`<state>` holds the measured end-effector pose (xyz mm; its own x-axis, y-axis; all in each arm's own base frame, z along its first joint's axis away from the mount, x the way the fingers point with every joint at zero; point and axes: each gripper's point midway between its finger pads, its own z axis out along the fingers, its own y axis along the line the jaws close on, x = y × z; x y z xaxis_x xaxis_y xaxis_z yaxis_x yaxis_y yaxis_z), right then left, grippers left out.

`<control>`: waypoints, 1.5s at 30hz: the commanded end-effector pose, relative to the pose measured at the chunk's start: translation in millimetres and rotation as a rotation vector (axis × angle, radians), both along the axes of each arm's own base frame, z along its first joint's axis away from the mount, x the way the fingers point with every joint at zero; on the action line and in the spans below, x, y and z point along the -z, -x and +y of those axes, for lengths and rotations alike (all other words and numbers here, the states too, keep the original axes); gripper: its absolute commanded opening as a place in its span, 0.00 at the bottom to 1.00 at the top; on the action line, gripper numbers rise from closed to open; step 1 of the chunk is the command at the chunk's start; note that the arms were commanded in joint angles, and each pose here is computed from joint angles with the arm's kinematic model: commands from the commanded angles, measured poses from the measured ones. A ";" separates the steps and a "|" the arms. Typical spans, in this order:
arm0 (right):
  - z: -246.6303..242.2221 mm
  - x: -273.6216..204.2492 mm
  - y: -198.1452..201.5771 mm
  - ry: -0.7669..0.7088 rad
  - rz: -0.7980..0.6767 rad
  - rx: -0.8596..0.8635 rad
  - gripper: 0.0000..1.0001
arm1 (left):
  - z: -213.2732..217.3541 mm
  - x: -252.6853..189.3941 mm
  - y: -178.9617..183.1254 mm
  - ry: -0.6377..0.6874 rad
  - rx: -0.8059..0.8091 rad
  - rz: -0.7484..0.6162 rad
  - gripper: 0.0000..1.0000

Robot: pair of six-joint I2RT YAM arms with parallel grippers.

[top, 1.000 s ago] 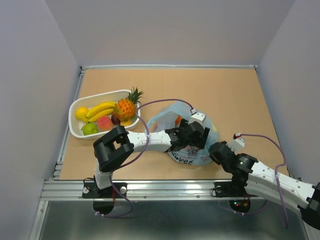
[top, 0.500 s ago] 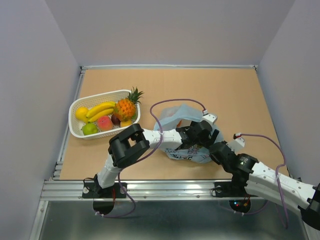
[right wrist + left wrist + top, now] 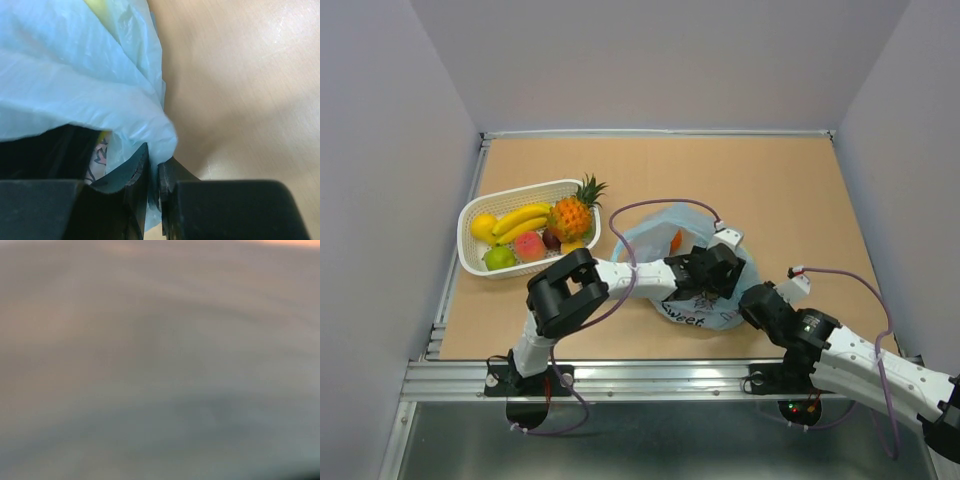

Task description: Untie the knot of the plastic bag and take out the fruit

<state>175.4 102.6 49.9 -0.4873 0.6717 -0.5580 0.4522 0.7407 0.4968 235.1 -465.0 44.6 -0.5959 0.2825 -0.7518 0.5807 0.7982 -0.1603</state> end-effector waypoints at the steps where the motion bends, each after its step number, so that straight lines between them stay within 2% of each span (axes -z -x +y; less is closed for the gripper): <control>1: 3.0 -13.0 -9.0 -0.029 -0.045 0.023 0.17 | 15.8 -83.7 -4.9 0.119 -0.054 -0.079 0.34; 6: 1.2 -13.0 -10.1 -0.021 -0.051 0.030 0.17 | 38.0 -114.7 0.6 0.147 -0.065 -0.084 0.34; 8: 1.2 -15.0 -11.1 -0.023 -0.058 0.033 0.17 | 50.8 -115.4 4.6 0.119 -0.065 -0.063 0.34; 11: 1.3 -16.6 -11.5 -0.018 -0.062 0.029 0.17 | 79.4 -145.8 1.5 0.148 -0.104 -0.075 0.34; 14: 0.3 -18.3 -12.5 -0.007 -0.067 0.025 0.17 | 117.7 -156.6 -13.2 0.159 -0.187 -0.066 0.34; 17: -0.4 -20.6 -13.9 0.001 -0.076 0.024 0.17 | 179.0 -190.0 -36.2 0.209 -0.339 -0.121 0.34; 21: -0.7 -25.8 -16.2 0.021 -0.089 0.013 0.17 | 268.3 -189.2 -68.5 0.152 -0.563 -0.143 0.34; 22: -1.3 -27.1 -17.0 0.027 -0.093 0.013 0.17 | 303.7 -195.9 -82.5 0.156 -0.649 -0.164 0.34; 28: -2.1 -34.6 -19.4 0.050 -0.115 -0.005 0.17 | 419.5 -199.8 -115.3 0.109 -0.929 -0.208 0.34; 30: -2.0 -36.0 -19.6 0.050 -0.119 -0.009 0.17 | 452.9 -190.3 -124.8 0.092 -1.012 -0.191 0.38; 34: -1.4 -40.1 -20.4 0.062 -0.128 -0.027 0.18 | 468.7 -169.0 -144.3 0.096 -1.026 -0.127 0.48; 35: -2.0 -40.5 -20.3 0.067 -0.129 -0.028 0.18 | 469.8 -162.7 -147.2 0.089 -1.028 -0.109 0.57; 37: -2.0 -43.3 -20.8 0.066 -0.138 -0.032 0.18 | 479.2 -146.2 -151.6 0.059 -1.049 -0.080 0.64; 38: -2.0 -44.6 -21.1 0.064 -0.142 -0.032 0.20 | 481.4 -138.7 -153.2 0.054 -1.049 -0.061 0.72; 40: -2.0 -49.0 -22.3 0.067 -0.154 -0.037 0.22 | 493.5 -132.2 -152.2 0.049 -1.070 -0.051 0.80; 41: -2.5 -51.3 -23.2 0.072 -0.161 -0.037 0.24 | 495.8 -132.3 -152.0 0.048 -1.072 -0.056 0.90; 43: -3.6 -55.8 -25.2 0.092 -0.171 -0.042 0.27 | 497.6 -135.2 -151.2 0.048 -1.070 -0.074 0.98; 45: -4.1 -57.9 -26.3 0.112 -0.172 -0.048 0.32 | 494.9 -140.3 -150.0 0.060 -1.053 -0.089 0.99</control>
<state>185.2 96.2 71.9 -0.4831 0.5677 -0.6666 0.3583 0.8229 0.4411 378.7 29.7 154.0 -0.5356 -0.4109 -0.7378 -0.4390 0.8818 -0.1724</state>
